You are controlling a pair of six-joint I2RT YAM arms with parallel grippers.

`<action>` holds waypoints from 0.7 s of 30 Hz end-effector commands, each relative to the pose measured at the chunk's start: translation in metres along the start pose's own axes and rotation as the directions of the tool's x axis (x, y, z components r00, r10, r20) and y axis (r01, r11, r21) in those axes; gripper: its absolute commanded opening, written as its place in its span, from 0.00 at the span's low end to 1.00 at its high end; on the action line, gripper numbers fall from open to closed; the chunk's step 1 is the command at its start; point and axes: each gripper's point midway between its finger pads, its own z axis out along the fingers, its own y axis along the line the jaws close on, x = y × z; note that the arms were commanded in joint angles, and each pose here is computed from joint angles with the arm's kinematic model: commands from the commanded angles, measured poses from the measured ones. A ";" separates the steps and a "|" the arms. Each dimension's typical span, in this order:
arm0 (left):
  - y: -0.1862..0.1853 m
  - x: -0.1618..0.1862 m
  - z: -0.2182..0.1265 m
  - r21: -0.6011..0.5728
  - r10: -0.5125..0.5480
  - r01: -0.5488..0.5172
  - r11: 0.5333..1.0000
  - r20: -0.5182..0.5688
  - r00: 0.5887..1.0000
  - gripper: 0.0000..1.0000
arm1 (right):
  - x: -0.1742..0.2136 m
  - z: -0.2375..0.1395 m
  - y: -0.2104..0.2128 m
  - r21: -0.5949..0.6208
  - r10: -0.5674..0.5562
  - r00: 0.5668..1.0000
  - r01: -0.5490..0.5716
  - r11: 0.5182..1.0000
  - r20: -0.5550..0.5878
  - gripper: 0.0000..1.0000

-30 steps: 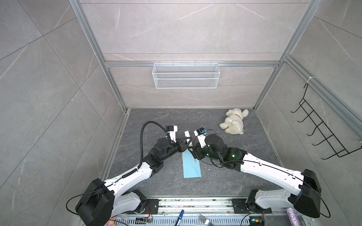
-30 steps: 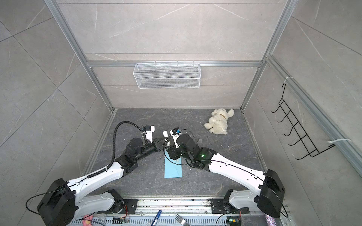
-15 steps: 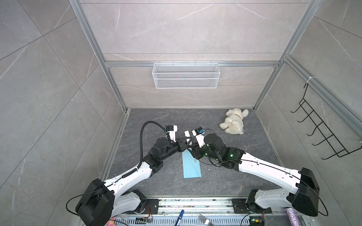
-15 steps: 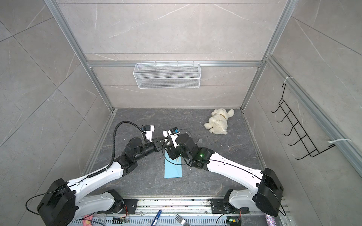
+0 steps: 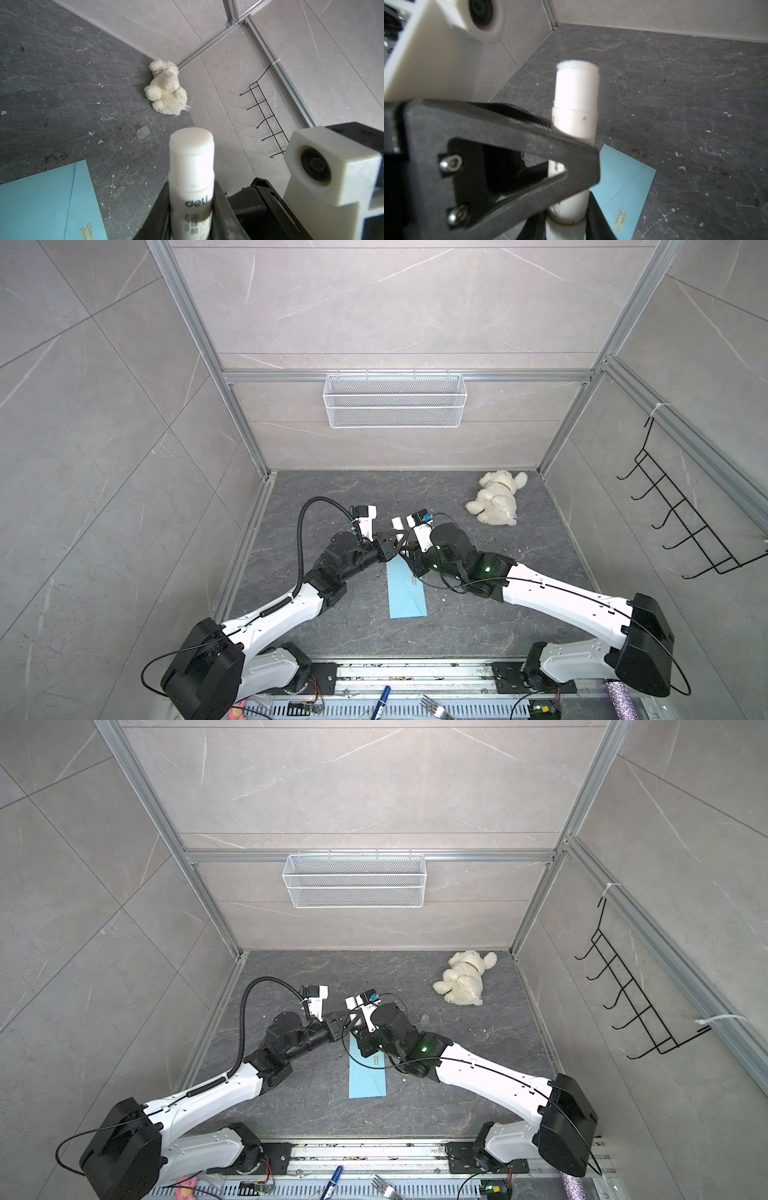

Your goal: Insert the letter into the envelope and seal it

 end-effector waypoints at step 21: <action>-0.042 -0.026 -0.057 0.231 0.285 -0.303 0.925 0.108 0.952 0.79 | -0.009 -0.033 0.013 -0.247 0.019 0.999 -0.011 0.969 0.033 0.02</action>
